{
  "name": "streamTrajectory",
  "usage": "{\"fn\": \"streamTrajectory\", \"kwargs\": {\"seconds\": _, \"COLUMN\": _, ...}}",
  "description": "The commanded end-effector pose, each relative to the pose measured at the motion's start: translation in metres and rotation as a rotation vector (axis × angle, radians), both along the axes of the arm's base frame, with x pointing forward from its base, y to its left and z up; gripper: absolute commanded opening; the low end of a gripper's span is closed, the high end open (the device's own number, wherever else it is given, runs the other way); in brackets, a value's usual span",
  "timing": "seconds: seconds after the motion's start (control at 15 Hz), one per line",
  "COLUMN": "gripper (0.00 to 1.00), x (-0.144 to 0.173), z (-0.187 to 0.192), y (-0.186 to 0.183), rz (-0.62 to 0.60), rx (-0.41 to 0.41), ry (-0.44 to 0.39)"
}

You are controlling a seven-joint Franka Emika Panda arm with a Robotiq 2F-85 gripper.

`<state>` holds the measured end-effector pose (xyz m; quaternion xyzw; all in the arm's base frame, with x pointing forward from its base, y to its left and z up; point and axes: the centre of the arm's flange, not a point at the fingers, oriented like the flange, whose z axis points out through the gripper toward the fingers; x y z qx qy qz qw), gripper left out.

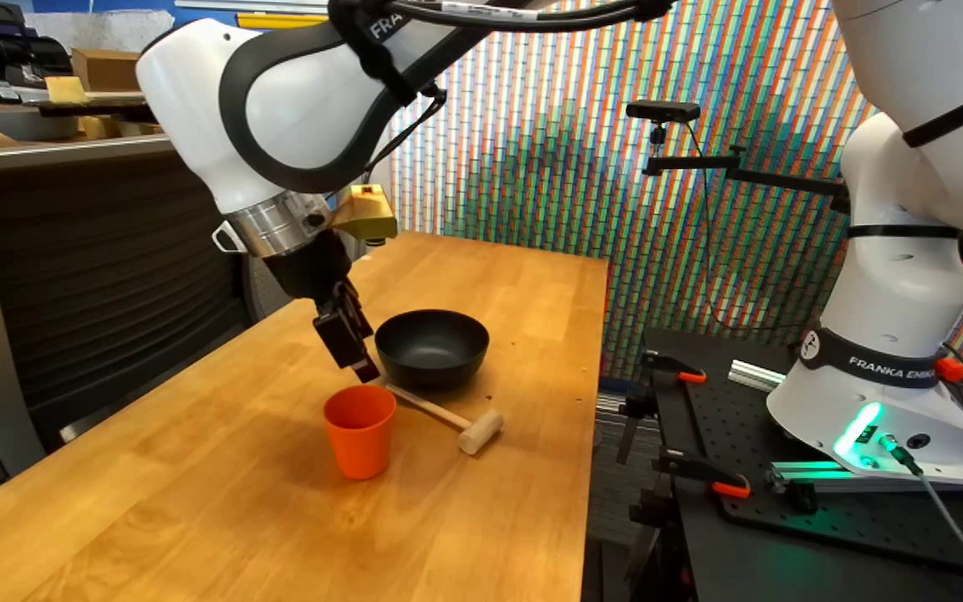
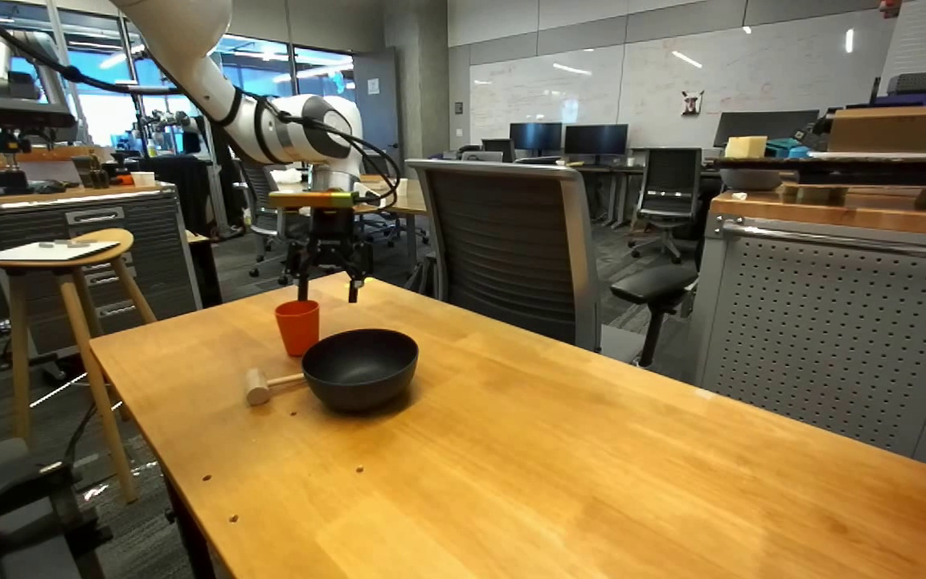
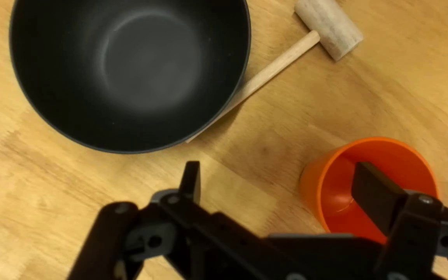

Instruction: Put the cup in the bowl

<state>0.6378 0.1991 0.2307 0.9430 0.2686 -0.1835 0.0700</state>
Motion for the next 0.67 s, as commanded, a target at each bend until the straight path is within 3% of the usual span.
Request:
{"fn": "streamTrajectory", "kwargs": {"seconds": 0.0, "gripper": 1.00, "x": 0.050, "z": -0.009, "y": 0.014, "rz": 0.019, "rx": 0.009, "ry": 0.058}}
{"fn": "streamTrajectory", "kwargs": {"seconds": 0.33, "gripper": 1.00, "x": 0.060, "z": -0.042, "y": 0.010, "rz": 0.030, "rx": 0.050, "ry": 0.103}}
{"fn": "streamTrajectory", "kwargs": {"seconds": 0.4, "gripper": 0.75, "x": 0.060, "z": -0.047, "y": 0.008, "rz": 0.033, "rx": 0.062, "ry": 0.115}}
{"fn": "streamTrajectory", "kwargs": {"seconds": 0.47, "gripper": 0.74, "x": 0.059, "z": -0.052, "y": 0.006, "rz": 0.033, "rx": 0.073, "ry": 0.131}}
{"fn": "streamTrajectory", "kwargs": {"seconds": 0.6, "gripper": 0.58, "x": 0.054, "z": -0.056, "y": 0.002, "rz": 0.032, "rx": 0.104, "ry": 0.166}}
